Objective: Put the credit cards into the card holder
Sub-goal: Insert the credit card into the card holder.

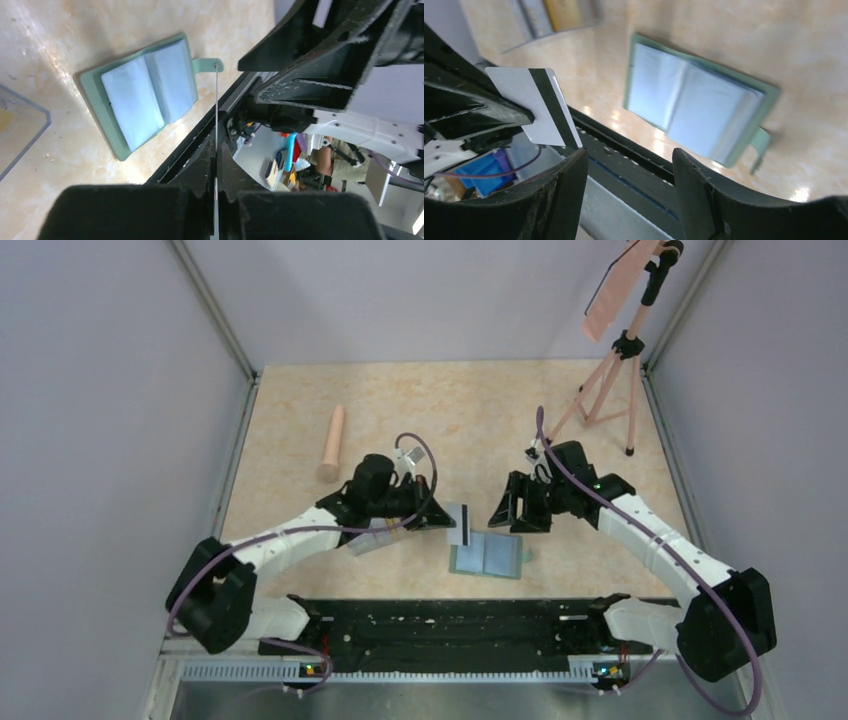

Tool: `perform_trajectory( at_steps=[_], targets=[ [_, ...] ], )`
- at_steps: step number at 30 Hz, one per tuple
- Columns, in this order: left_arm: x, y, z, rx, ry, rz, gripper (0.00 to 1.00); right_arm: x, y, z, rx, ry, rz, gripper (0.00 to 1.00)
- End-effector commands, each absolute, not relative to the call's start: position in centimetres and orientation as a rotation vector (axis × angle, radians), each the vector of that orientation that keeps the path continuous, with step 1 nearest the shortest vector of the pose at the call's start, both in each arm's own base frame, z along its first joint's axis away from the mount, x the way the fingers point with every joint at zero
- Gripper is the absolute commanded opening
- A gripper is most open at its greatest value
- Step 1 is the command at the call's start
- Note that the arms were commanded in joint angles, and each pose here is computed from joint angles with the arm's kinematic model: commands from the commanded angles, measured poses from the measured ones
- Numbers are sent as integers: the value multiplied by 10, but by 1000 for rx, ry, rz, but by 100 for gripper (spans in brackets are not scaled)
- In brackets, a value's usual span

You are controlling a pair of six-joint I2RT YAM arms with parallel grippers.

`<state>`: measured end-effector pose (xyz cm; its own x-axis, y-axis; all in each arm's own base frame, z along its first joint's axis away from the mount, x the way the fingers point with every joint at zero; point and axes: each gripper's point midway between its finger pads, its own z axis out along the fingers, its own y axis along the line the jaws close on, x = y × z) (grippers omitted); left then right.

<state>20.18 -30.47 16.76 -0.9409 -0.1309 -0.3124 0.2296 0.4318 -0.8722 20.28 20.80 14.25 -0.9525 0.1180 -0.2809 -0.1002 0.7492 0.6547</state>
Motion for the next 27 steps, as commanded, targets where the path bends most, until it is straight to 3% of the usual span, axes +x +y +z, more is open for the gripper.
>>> perform_trajectory(
  at_steps=[1, 14, 27],
  targets=[
    [204, -331, 147, 194, 2430, -1418, 0, 191, 172, 117, 62, 2713, 769, 63],
    [194, -362, 65, 186, 2648, -1256, 0, 170, 140, 65, 170, 2829, 588, 60],
    [201, -373, 77, 178, 2601, -1291, 0, 175, 141, 53, 206, 2835, 576, 58]
  ],
)
